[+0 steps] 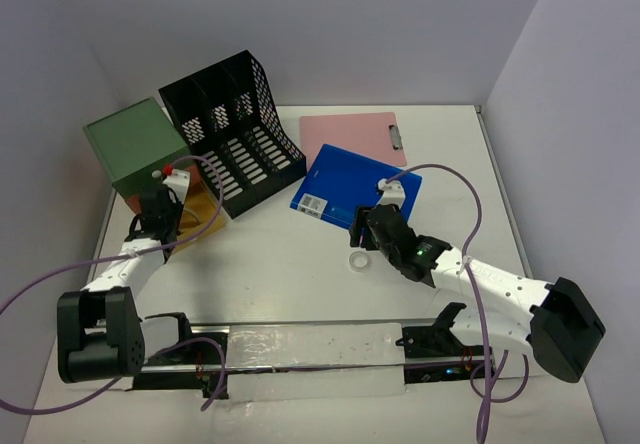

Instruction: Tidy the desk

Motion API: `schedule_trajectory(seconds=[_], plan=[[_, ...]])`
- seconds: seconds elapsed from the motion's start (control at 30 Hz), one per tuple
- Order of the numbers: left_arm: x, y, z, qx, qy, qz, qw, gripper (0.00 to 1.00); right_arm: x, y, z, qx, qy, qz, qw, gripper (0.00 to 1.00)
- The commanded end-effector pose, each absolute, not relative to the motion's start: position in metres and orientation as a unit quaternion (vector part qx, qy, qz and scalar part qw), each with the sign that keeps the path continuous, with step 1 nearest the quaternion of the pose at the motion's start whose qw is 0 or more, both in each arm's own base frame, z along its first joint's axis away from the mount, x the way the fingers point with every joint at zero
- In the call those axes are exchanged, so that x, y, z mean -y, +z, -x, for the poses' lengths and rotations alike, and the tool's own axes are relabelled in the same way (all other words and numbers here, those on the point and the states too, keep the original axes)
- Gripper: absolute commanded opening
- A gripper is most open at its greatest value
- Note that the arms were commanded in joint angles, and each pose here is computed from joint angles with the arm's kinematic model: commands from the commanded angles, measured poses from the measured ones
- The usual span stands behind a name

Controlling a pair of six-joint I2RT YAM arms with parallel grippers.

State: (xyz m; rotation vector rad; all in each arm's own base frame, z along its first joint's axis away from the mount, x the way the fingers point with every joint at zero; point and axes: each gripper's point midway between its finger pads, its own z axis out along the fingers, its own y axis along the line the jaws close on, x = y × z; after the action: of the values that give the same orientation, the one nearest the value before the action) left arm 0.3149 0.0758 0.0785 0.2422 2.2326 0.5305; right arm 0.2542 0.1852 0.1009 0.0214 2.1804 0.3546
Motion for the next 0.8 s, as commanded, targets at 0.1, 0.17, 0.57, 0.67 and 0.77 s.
schedule_trajectory(seconds=[0.1, 0.17, 0.57, 0.67, 0.77], plan=[[-0.054, 0.079, -0.330, -0.875, 0.153, -0.114, 0.444, 0.00, -0.181, 0.111, -0.258, -0.878, 0.141, -0.032, 0.456, 0.68], [-0.049, 0.072, -0.324, -0.883, 0.136, -0.122, 0.433, 0.00, -0.180, 0.101, -0.256, -0.889, 0.129, -0.030, 0.438, 0.69], [-0.036, 0.083, -0.313, -0.872, 0.113, -0.150, 0.452, 0.48, -0.178, 0.055, -0.236, -0.932, 0.103, -0.038, 0.345, 0.57], [-0.035, 0.087, -0.318, -0.872, 0.107, -0.143, 0.456, 0.51, -0.173, 0.053, -0.228, -0.935, 0.102, -0.038, 0.337, 0.52], [-0.032, 0.087, -0.317, -0.879, 0.096, -0.137, 0.447, 0.52, -0.165, 0.056, -0.219, -0.932, 0.113, -0.043, 0.343, 0.51]])
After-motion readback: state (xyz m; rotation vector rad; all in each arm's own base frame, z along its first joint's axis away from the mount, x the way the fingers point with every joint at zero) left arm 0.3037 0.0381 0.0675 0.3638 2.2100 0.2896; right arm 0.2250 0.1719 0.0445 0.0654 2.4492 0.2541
